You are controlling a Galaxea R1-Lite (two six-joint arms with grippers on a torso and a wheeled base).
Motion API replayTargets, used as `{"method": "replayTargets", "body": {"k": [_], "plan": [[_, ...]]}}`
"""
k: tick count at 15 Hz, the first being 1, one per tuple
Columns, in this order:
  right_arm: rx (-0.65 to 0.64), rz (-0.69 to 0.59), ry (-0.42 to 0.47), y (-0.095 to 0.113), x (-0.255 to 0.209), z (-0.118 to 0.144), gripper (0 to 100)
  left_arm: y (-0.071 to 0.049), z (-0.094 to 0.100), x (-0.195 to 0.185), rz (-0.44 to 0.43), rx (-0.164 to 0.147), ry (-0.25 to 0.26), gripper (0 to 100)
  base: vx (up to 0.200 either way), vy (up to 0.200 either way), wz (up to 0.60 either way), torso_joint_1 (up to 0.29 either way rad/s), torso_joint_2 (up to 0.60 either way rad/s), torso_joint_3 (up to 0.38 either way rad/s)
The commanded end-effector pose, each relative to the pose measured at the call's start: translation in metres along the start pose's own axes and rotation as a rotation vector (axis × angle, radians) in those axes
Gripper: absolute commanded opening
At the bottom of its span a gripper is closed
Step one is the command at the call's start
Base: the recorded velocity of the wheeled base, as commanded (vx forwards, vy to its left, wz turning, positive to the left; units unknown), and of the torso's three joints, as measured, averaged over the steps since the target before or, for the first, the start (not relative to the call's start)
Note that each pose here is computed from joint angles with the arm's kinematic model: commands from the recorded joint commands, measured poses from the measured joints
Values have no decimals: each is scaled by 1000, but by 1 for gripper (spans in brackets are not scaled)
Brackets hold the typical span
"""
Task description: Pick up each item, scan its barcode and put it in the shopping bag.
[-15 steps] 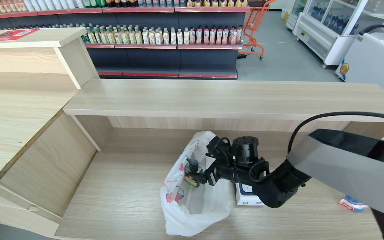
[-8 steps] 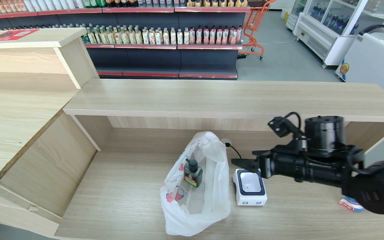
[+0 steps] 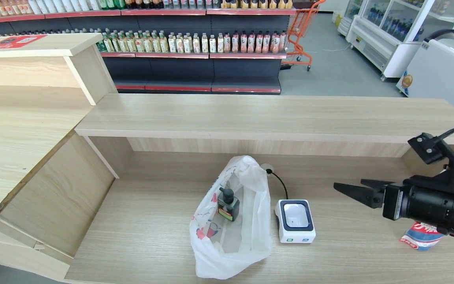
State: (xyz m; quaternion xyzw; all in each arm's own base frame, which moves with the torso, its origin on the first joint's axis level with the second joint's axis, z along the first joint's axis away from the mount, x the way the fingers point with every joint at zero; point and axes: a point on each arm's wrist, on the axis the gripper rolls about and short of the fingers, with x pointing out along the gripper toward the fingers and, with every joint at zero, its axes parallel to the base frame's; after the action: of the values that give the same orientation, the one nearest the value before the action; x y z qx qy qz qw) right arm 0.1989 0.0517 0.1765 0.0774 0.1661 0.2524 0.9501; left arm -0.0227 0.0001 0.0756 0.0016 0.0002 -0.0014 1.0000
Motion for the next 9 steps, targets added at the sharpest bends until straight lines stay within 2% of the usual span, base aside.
{"method": "replayTargets", "body": {"k": [1, 9], "plan": [[8, -1, -16, 1, -3, 2, 100, 0, 0, 0, 0, 0, 0, 100, 0, 0, 0, 0, 0, 0], [81, -41, -8, -7, -5, -2, 100, 0, 0, 0, 0, 0, 0, 100, 0, 0, 0, 0, 0, 0]]}}
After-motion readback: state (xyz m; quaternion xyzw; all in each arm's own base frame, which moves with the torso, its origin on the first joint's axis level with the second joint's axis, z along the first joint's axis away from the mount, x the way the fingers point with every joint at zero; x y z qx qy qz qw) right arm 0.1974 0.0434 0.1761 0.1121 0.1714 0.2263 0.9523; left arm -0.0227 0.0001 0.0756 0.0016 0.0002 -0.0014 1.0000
